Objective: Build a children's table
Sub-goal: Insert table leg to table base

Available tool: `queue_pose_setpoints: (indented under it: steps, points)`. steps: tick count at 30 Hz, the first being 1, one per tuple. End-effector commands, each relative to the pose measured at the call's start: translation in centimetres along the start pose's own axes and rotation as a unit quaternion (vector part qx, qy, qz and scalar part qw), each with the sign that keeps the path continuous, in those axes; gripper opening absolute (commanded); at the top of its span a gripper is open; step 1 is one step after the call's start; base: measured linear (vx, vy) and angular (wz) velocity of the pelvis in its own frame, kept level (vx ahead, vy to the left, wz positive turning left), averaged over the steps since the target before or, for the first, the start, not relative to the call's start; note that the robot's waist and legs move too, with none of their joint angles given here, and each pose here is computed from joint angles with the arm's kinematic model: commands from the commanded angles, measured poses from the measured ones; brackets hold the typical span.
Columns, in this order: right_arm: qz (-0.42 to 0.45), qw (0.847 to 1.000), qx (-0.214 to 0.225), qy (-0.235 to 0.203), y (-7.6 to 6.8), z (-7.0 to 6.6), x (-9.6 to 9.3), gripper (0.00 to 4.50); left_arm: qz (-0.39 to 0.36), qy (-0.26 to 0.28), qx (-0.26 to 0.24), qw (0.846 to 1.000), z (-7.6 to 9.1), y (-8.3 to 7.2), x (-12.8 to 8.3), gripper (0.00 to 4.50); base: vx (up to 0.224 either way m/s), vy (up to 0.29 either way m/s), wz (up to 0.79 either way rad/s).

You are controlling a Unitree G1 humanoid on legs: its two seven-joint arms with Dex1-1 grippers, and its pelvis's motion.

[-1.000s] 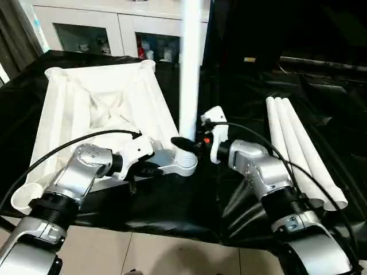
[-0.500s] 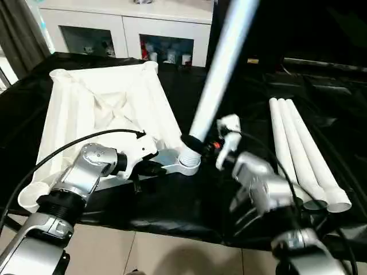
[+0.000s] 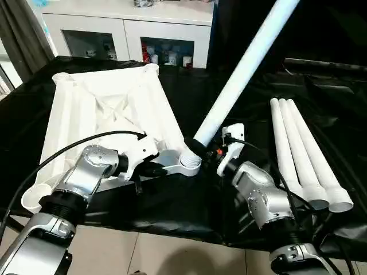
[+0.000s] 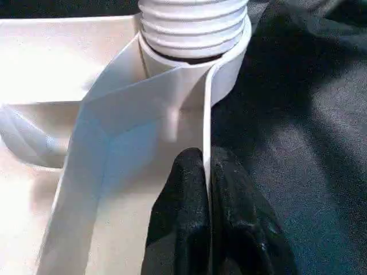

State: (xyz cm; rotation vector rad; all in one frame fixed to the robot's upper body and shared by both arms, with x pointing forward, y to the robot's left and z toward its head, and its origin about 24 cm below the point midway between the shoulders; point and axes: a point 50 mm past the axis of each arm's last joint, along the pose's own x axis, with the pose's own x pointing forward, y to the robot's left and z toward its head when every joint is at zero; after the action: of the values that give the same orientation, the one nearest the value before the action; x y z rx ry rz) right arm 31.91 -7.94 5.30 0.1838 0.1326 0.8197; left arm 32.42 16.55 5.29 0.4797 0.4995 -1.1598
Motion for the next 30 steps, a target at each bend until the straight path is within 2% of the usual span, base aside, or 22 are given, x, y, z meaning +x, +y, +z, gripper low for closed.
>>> queue_pose_setpoints:
  steps: [1,5,12,19,21,30]
  points:
    - [0.006,0.997,-0.002,0.079,0.2,-2.8,-0.6,1.89,0.033,0.000,0.020,0.999,1.2,1.2,-0.6,0.00,0.000,0.000,0.00]
    - [0.039,0.993,-0.033,0.104,0.4,-2.2,-0.1,1.89,0.034,-0.001,0.023,0.999,1.3,1.2,-0.2,0.00,0.000,0.000,0.00]
    - [0.057,0.989,-0.044,0.128,0.2,-2.3,-0.2,1.89,0.028,0.000,0.026,0.999,1.4,1.0,0.3,0.00,0.000,0.000,0.00]
    - [0.093,0.981,-0.054,0.164,-0.1,-3.2,-0.8,1.89,0.018,0.002,0.032,0.999,1.4,0.9,0.2,0.00,0.000,0.000,0.00]
    - [0.119,0.974,-0.066,0.183,0.0,-3.8,-1.1,1.89,0.007,0.010,0.045,0.999,1.2,0.7,0.0,0.00,0.000,0.000,0.00]
    - [0.165,0.961,-0.072,0.210,-0.3,-3.9,-1.3,1.89,-0.069,-0.001,0.059,0.996,1.8,-0.5,-0.5,0.00,0.000,0.000,0.00]
